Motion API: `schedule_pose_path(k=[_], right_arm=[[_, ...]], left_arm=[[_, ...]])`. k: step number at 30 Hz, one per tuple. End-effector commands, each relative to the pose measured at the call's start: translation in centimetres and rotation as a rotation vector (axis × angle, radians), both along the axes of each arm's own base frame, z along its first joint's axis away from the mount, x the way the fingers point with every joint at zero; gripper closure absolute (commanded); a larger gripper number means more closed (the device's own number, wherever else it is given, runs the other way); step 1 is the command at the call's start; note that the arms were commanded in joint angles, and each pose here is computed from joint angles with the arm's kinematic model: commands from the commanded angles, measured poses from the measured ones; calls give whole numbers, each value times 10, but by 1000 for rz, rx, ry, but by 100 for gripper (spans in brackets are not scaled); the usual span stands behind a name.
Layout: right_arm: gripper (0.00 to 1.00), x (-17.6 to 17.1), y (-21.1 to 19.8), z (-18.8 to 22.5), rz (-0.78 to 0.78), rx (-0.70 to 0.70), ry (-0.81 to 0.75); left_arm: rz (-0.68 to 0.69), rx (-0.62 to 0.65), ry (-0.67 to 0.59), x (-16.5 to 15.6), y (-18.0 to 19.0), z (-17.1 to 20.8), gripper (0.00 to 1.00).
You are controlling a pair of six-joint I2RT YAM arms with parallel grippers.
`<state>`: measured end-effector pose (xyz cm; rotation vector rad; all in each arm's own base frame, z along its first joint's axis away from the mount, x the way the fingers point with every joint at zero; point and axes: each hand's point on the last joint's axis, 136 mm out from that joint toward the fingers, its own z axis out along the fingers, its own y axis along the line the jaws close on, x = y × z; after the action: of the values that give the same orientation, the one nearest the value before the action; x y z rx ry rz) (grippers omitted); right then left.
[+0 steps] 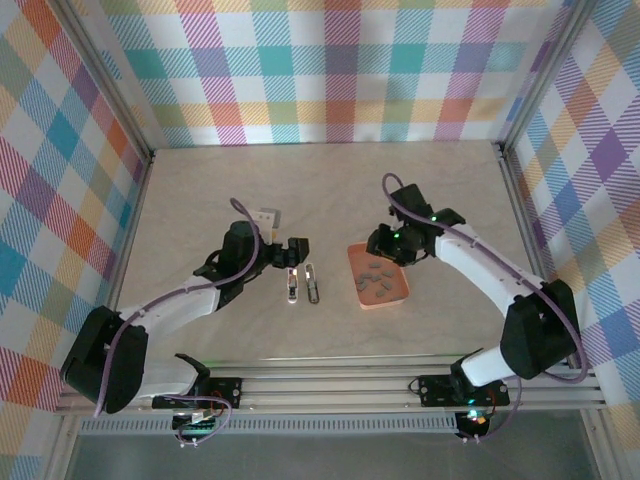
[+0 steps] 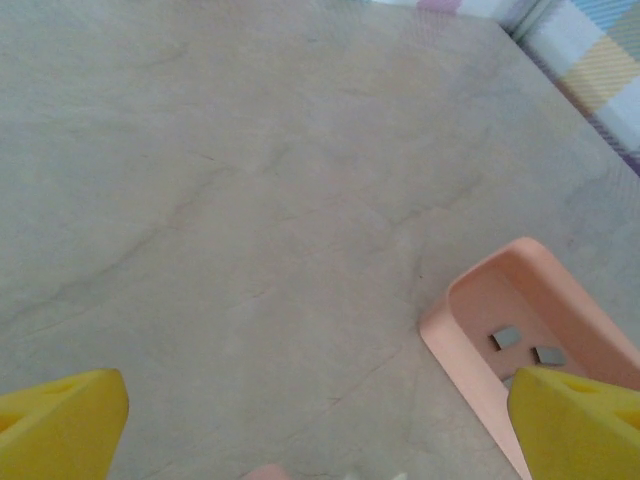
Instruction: Load the staples into the stapler
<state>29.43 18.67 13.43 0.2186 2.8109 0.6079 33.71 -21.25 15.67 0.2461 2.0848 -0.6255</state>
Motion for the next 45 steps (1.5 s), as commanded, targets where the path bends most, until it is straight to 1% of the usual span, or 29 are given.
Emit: schedule_pose_path(k=[1,4,8,11,13,15,17,20,27,35,45], right_arm=[[61,-9,-9,-8,249,-100,14],[59,7,-9,-4,490,-187,-90],[56,25,-2,-1,845,-251,-313],[55,21,6,-4,1113,-255,-451],[54,18,9,-8,1241,-255,-514],[54,16,10,-16,1351,-254,-543],[54,19,9,-24,1399,-250,-528],[54,24,9,-38,1429,-232,-466],[55,29,0,-76,1478,-256,-361],[56,38,1,-96,1502,-254,-331],[58,47,11,-103,1524,-213,-347]], left_arm=[[21,33,65,0,-3,-6,3],[36,25,88,4,-4,-5,3],[2,54,117,4,-9,-8,3],[-59,56,134,1,-18,-9,3],[-95,56,152,-2,-24,-12,3],[-120,48,168,-5,-28,-13,3],[-131,39,180,-7,-30,-14,3],[-122,32,201,-8,-29,-15,3],[-62,39,222,-8,-19,-14,3],[0,39,229,-8,-7,-16,2],[24,48,239,-8,-3,-17,2]])
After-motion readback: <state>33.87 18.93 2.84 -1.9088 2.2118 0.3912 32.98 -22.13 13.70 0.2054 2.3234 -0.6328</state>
